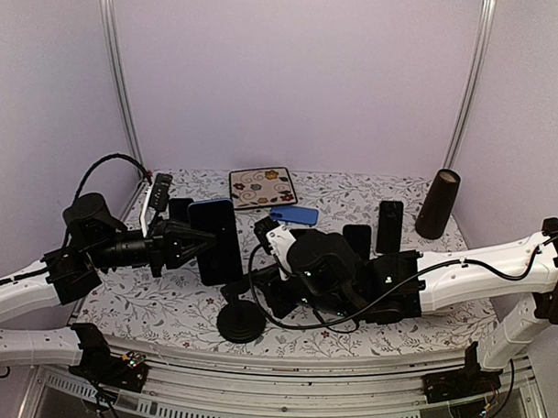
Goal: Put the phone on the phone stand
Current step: Adjust the phone stand at the center of the board, then hold the phone stand at the center of the board.
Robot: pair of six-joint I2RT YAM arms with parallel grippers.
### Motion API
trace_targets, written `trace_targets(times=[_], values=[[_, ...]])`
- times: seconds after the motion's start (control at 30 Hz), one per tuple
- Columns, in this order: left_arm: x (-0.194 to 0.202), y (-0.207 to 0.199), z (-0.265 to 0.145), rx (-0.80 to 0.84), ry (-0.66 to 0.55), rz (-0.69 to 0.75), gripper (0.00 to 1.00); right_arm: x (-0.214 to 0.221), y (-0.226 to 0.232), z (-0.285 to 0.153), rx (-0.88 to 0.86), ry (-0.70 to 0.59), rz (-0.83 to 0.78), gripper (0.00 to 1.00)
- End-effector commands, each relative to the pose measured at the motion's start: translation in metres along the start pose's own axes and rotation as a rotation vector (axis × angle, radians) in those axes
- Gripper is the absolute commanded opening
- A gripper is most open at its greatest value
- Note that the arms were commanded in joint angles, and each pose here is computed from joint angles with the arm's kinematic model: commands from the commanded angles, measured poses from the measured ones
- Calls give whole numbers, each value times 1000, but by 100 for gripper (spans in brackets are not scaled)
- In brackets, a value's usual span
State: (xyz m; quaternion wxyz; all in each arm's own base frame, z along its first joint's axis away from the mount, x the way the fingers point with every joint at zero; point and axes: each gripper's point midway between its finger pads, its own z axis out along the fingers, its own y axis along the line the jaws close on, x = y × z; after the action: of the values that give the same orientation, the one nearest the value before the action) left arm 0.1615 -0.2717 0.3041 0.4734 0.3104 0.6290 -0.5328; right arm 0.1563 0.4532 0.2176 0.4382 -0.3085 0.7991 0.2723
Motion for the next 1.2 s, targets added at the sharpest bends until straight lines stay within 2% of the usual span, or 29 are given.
trace_targets(times=[0.0, 0.27, 0.53, 0.8, 0.97, 1.17], values=[[-17, -9, -3, 34, -64, 56, 0, -9, 0, 2, 1, -38, 9, 25], [-15, -10, -4, 41, -68, 52, 0, 1, -6, 0, 3, -27, 14, 35], [-15, -12, -3, 57, -72, 54, 0, -3, -11, -14, -71, -98, 1, 48], [-17, -17, -2, 84, -77, 57, 0, -7, -17, -27, -94, -180, -48, 53], [-20, -21, 0, 104, -83, 65, 0, -5, -29, -36, -99, -246, -78, 60], [-19, -27, 5, 136, -98, 74, 0, -7, -32, -35, -105, -245, -74, 59]])
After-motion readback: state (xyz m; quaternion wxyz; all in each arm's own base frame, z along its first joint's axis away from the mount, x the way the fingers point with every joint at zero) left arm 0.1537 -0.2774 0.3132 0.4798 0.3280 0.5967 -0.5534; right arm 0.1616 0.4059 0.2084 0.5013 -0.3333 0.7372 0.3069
